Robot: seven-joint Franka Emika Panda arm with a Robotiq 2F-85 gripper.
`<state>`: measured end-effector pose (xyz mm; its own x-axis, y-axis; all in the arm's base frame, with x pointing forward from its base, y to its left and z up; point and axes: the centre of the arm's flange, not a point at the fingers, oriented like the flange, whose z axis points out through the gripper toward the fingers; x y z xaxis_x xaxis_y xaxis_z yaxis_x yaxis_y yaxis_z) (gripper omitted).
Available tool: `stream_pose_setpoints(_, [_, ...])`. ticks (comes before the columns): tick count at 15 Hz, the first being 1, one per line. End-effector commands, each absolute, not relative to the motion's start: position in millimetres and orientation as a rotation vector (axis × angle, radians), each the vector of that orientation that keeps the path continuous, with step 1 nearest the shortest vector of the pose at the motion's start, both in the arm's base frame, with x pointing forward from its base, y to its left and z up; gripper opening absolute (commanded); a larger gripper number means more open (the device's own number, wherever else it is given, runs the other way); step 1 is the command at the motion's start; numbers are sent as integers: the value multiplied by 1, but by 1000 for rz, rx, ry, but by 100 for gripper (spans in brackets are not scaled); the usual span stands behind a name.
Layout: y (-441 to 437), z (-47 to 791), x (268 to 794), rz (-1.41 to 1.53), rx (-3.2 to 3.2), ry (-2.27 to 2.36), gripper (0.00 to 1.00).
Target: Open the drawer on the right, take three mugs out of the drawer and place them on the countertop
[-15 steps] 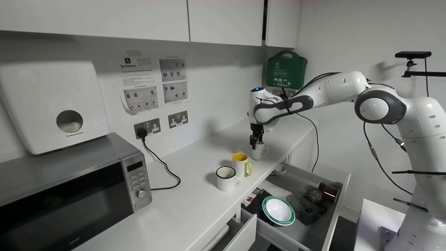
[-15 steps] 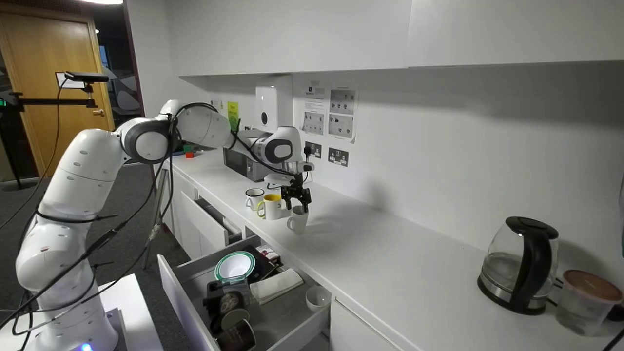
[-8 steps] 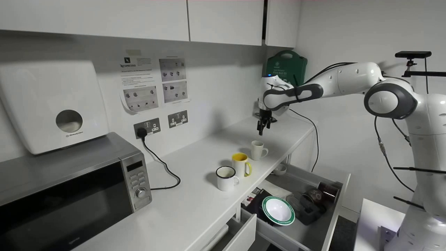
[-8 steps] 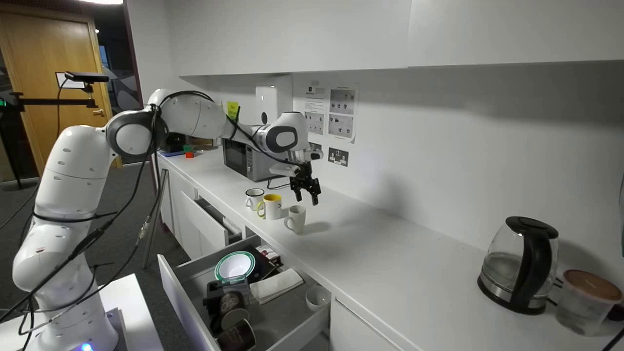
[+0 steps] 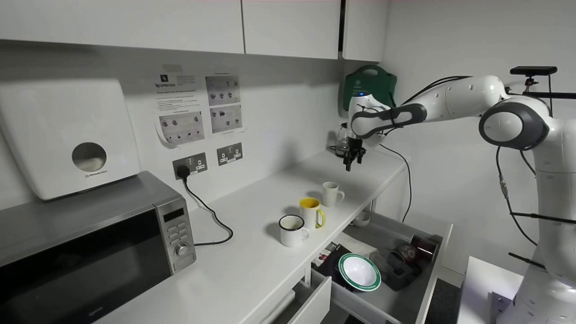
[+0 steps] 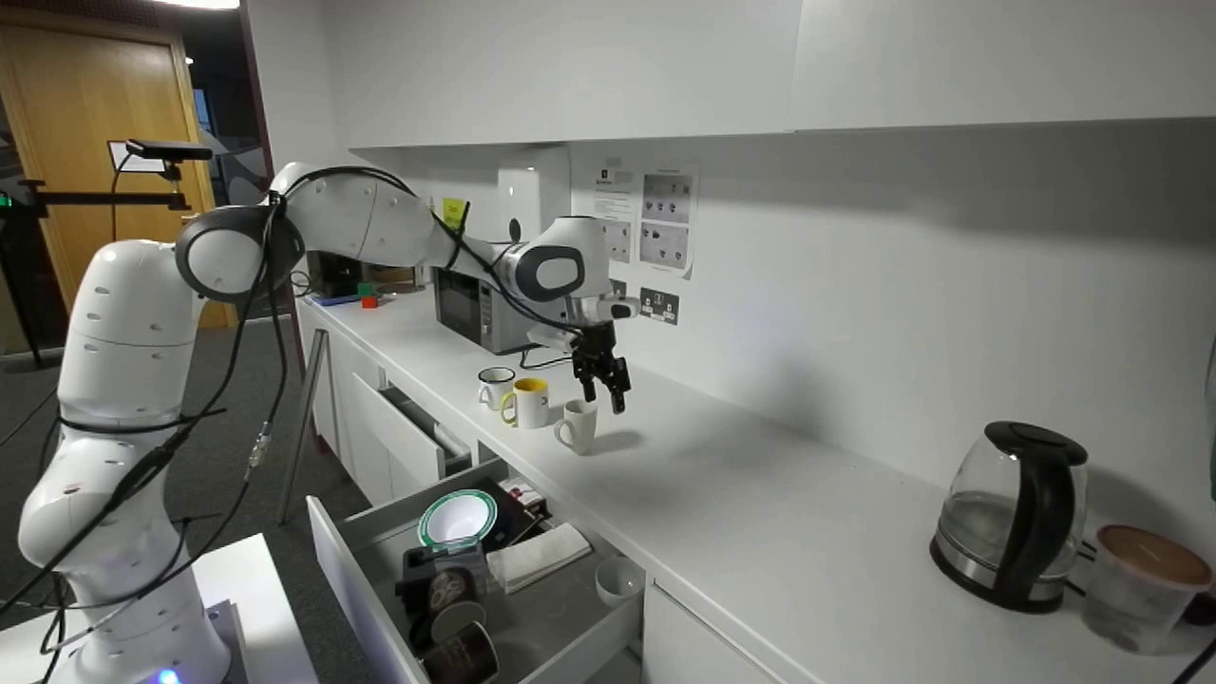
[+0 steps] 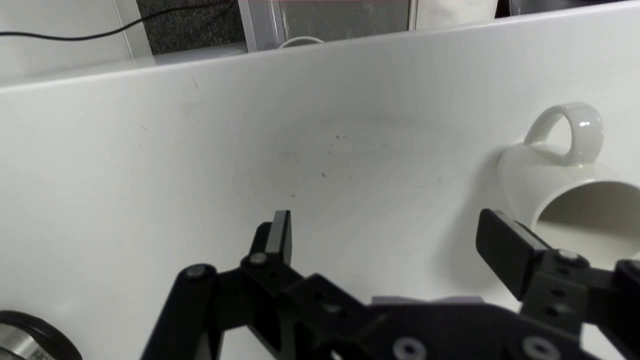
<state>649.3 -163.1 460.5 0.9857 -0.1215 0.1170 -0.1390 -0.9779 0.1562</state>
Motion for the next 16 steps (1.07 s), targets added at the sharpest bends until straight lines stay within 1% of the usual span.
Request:
stream_pose_setpoints(1, [-157,453,597,215,2965,-408,100])
stream_pose_setpoints(7, [-152,425,539,338,2932,-529,100])
stream_pose_setpoints(12, [-164,396,492,446,2921,-447,100])
stream_pose_setpoints(16, [-174,368,475,493,2926,-324,100])
